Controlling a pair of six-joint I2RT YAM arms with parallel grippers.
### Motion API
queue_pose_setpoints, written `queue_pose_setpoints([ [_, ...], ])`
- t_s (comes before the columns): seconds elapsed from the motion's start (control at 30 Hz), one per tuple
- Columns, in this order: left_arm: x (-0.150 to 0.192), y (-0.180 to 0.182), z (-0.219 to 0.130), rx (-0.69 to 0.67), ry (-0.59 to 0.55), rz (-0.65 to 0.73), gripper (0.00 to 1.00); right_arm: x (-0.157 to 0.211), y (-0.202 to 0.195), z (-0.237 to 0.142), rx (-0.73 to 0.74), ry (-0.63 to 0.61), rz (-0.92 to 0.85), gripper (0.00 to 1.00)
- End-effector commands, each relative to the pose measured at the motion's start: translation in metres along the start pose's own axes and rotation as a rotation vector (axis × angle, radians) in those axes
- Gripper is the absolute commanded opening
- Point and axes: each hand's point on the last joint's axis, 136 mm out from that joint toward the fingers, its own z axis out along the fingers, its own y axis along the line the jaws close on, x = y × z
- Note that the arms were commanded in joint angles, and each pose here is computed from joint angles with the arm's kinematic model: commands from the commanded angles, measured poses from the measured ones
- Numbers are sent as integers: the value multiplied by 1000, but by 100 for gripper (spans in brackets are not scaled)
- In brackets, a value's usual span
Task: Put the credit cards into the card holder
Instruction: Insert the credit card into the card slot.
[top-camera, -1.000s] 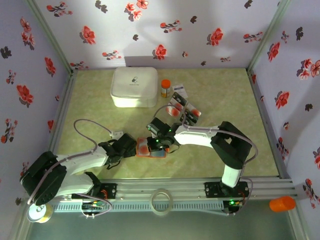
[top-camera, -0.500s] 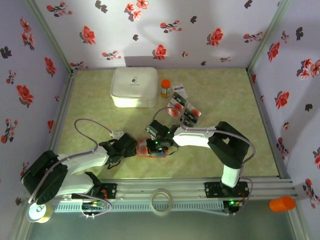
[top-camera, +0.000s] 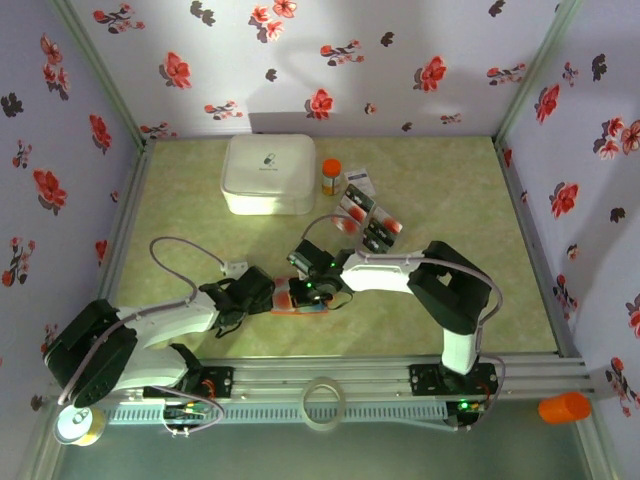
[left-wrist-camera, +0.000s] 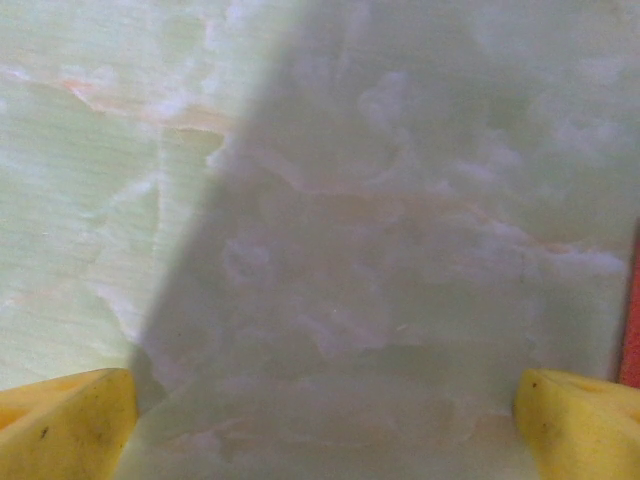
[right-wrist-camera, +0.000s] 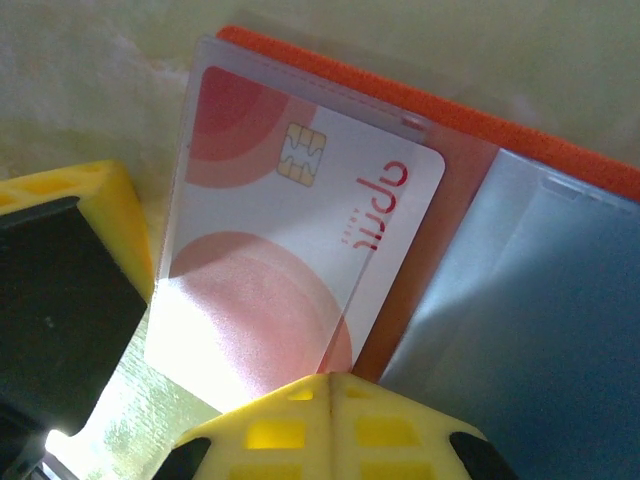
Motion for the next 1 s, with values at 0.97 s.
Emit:
queue_pose_setpoints([
  [0.97, 12, -11, 1, 73, 48, -7, 99, -7, 8, -21, -48, -43, 36, 5],
])
